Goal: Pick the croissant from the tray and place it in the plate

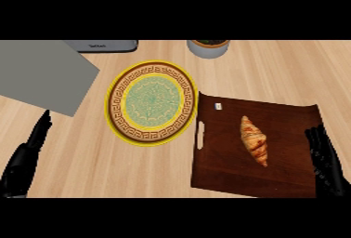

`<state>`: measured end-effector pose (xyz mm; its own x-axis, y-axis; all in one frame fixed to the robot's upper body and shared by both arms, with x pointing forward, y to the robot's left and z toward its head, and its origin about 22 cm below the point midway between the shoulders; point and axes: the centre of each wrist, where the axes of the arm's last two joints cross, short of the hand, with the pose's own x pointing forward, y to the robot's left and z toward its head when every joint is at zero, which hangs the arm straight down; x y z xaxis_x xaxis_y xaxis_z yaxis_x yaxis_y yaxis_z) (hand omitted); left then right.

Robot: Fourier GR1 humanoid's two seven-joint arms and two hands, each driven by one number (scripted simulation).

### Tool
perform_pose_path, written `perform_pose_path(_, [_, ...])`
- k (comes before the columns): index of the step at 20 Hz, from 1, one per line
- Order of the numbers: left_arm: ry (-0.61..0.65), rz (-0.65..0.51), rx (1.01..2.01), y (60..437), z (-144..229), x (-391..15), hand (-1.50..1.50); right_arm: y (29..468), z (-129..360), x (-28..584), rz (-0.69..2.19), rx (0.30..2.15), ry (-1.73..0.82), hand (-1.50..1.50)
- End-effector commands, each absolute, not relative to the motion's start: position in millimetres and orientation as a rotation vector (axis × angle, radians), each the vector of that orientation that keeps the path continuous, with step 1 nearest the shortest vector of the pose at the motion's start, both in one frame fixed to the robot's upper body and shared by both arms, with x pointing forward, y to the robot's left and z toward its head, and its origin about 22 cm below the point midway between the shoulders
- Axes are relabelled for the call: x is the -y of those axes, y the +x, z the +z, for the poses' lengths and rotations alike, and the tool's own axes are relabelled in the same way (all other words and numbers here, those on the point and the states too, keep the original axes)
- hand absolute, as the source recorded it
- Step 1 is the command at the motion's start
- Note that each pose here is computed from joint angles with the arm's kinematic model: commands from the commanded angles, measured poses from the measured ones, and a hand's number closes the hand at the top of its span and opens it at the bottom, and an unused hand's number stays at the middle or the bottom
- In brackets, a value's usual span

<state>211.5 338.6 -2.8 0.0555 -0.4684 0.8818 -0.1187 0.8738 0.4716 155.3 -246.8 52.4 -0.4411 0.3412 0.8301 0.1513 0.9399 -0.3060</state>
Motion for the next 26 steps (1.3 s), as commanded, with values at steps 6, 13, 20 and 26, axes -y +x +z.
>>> perform_pose_path(6, [0.455, -0.283, 1.516, 218, 0, -327, 0.0, 136, 88, 275, 0.646, 1.657, -0.608, -1.5])
perform_pose_path(13, [0.474, -0.305, 1.522, 209, 2, -346, 0.0, 164, 126, 263, 0.733, 1.411, -0.695, -1.5])
perform_pose_path(20, [0.467, -0.291, 1.508, 229, 1, -323, 0.0, 201, 102, 246, 0.895, 1.214, -0.653, -1.5])
perform_pose_path(26, [0.472, -0.308, 1.515, 226, 5, -345, 0.0, 235, 94, 245, 1.041, 1.059, -0.69, -1.5])
